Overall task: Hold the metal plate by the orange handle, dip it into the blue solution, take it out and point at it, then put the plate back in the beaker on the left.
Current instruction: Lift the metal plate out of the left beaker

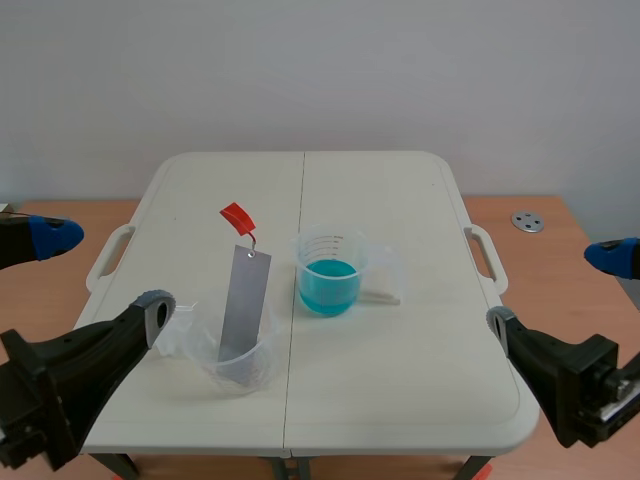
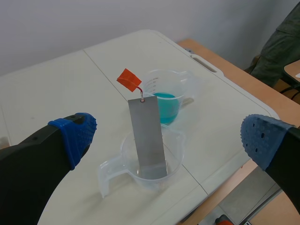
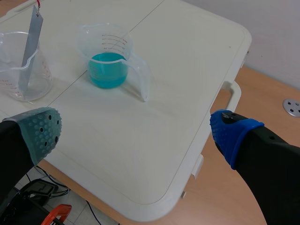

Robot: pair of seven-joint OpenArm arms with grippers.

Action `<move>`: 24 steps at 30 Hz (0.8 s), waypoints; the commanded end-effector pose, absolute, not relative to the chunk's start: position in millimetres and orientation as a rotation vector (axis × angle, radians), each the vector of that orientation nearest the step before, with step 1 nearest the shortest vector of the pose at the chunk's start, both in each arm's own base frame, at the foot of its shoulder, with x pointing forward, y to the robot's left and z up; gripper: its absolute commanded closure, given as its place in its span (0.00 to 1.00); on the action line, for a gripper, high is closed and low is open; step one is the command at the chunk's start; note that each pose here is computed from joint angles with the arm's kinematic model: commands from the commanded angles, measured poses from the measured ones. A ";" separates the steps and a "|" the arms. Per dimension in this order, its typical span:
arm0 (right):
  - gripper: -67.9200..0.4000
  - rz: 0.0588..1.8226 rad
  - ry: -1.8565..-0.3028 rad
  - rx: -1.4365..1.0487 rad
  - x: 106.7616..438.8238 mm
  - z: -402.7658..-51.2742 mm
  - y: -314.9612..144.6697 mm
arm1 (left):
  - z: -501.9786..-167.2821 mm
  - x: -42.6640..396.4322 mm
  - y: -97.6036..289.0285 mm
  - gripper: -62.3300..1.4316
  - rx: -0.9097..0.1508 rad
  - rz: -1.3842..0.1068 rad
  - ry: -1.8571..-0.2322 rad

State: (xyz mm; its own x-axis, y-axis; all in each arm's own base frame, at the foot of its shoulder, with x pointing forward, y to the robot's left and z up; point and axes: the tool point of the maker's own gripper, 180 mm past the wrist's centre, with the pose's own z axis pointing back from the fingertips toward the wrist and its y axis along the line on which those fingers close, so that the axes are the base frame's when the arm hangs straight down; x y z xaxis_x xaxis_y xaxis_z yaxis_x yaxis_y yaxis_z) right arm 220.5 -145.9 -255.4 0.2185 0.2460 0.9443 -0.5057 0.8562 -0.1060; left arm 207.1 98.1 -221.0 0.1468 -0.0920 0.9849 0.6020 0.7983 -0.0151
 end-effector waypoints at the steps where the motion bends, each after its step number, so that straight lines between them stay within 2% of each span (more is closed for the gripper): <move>1: 0.02 0.532 -1.284 0.248 224.5 -246.0 -143.2 | -215.0 207.1 96.6 0.00 -0.476 -0.514 -1.362; 14: 0.02 0.553 -1.280 0.234 224.5 -247.2 -143.3 | -215.0 207.1 96.6 0.00 -0.476 -0.514 -1.362; 20: 0.02 0.588 -1.351 0.276 243.1 -230.5 -127.0 | -215.3 207.1 96.7 0.00 -0.473 -0.517 -1.361; 21: 0.02 0.597 -1.354 0.282 246.5 -229.4 -122.5 | -215.3 207.1 96.7 0.06 -0.473 -0.517 -1.361; 22: 0.02 0.605 -1.356 0.291 249.7 -228.4 -117.6 | -215.3 207.1 96.7 0.23 -0.473 -0.517 -1.361; 24: 0.02 0.625 -1.359 0.318 255.6 -227.3 -104.6 | -216.5 206.9 96.9 0.73 -0.470 -0.518 -1.355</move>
